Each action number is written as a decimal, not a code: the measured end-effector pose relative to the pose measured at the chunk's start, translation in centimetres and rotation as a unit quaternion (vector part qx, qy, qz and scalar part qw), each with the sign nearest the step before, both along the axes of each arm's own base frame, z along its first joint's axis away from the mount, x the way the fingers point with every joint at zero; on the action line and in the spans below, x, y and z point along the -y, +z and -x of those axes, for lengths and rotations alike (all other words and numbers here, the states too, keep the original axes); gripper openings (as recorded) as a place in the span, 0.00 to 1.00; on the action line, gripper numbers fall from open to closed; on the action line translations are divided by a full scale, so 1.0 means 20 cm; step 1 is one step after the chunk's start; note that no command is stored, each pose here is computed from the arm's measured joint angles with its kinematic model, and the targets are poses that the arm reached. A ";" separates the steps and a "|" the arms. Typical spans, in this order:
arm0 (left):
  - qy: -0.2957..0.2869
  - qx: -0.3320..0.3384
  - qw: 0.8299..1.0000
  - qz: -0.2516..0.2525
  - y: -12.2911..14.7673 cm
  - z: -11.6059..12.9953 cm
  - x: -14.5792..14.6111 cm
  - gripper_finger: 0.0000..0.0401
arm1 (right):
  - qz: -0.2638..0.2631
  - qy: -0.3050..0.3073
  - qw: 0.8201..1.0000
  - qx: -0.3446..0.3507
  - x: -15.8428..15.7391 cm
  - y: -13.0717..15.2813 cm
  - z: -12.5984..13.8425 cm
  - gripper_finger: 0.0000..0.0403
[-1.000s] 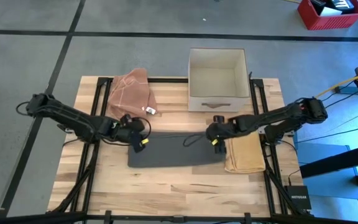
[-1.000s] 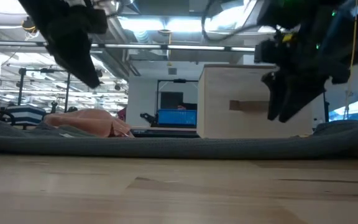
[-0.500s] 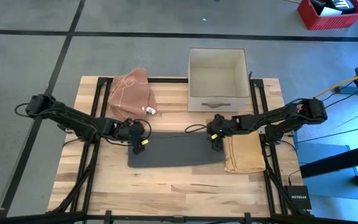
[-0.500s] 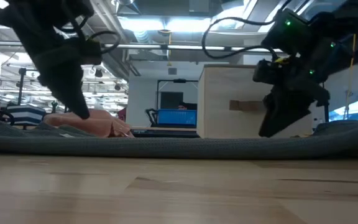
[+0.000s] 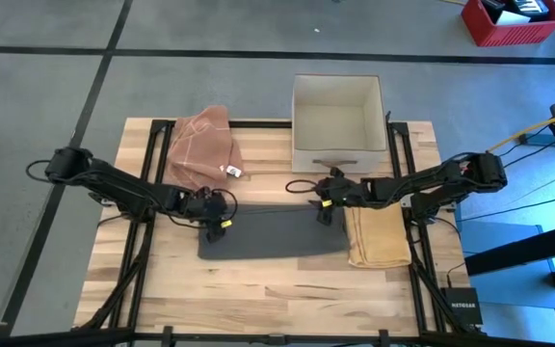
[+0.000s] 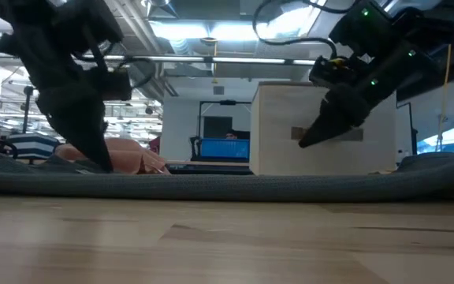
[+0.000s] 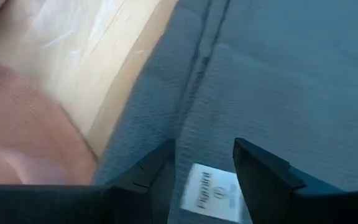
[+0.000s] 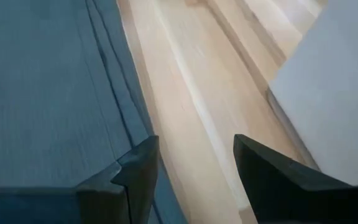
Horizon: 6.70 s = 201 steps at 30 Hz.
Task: Fold towel
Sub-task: Fold the gray towel
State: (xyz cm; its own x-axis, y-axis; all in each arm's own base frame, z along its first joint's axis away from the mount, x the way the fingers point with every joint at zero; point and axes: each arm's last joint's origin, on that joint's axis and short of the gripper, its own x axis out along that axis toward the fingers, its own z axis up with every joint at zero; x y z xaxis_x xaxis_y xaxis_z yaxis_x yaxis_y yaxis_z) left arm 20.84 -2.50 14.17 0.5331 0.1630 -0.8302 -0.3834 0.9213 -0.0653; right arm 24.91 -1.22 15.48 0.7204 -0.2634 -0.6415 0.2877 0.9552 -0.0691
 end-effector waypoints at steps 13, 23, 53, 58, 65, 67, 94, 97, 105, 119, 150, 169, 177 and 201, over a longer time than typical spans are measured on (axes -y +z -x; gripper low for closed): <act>-0.012 -0.027 0.999 0.021 -0.08 -0.04 -0.04 0.38 | -0.020 -0.018 0.998 0.049 0.00 0.03 -0.03 0.52; -0.027 0.022 0.998 0.053 -0.05 -0.08 -0.05 0.25 | -0.017 -0.015 0.998 0.054 0.00 0.04 -0.03 0.52; -0.020 0.106 0.992 0.063 0.08 -0.09 -0.06 0.00 | -0.027 0.048 0.990 -0.130 -0.02 0.29 0.16 0.52; -0.019 0.110 0.993 0.050 0.09 -0.08 -0.06 0.00 | -0.049 0.071 0.986 -0.141 -0.03 0.25 0.18 0.52; -0.013 0.065 0.996 0.051 0.06 -0.05 -0.06 0.00 | -0.072 0.083 0.980 -0.169 -0.03 0.16 0.19 0.52; -0.008 0.053 0.997 0.053 0.05 -0.04 -0.06 0.00 | -0.072 0.089 0.980 -0.162 -0.03 0.13 0.18 0.52; -0.001 0.039 0.998 0.052 0.04 -0.03 -0.07 0.01 | -0.053 0.146 0.961 -0.228 -0.04 -0.01 0.11 0.03; -0.002 0.038 0.998 0.051 0.04 -0.03 -0.07 0.01 | -0.048 0.143 0.962 -0.226 -0.04 0.02 0.12 0.06; 0.000 0.053 0.998 0.038 0.13 -0.05 -0.07 0.01 | -0.026 0.126 0.967 -0.219 -0.03 0.08 0.13 0.03; 0.050 -0.005 0.994 -0.102 0.11 -0.06 -0.15 0.00 | 0.058 0.037 0.974 -0.215 0.00 -0.03 0.16 0.02; -0.023 -0.070 0.996 0.055 -0.03 -0.05 0.14 0.37 | -0.112 0.164 0.974 -0.112 -0.06 -0.10 -0.02 0.47; -0.046 -0.059 0.995 0.068 0.22 0.02 0.21 0.37 | -0.156 0.159 0.969 -0.109 -0.32 0.02 -0.08 0.38; -0.076 0.112 0.991 -0.023 0.26 -0.16 0.18 0.37 | -0.243 0.072 0.955 -0.156 -0.31 0.20 -0.02 0.38; -0.136 0.075 0.988 -0.016 -0.18 -0.41 0.19 0.37 | -0.366 -0.167 0.905 -0.140 -0.37 0.09 0.09 0.70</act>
State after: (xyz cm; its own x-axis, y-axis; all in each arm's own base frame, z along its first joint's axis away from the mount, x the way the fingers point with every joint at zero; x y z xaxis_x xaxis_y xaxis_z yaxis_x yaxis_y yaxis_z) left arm 29.08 -6.32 10.57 0.6769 0.0227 -0.7358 -0.1100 0.9914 -0.0706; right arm 23.12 6.21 17.29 0.4621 0.1325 -0.8769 0.6381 0.6370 0.4325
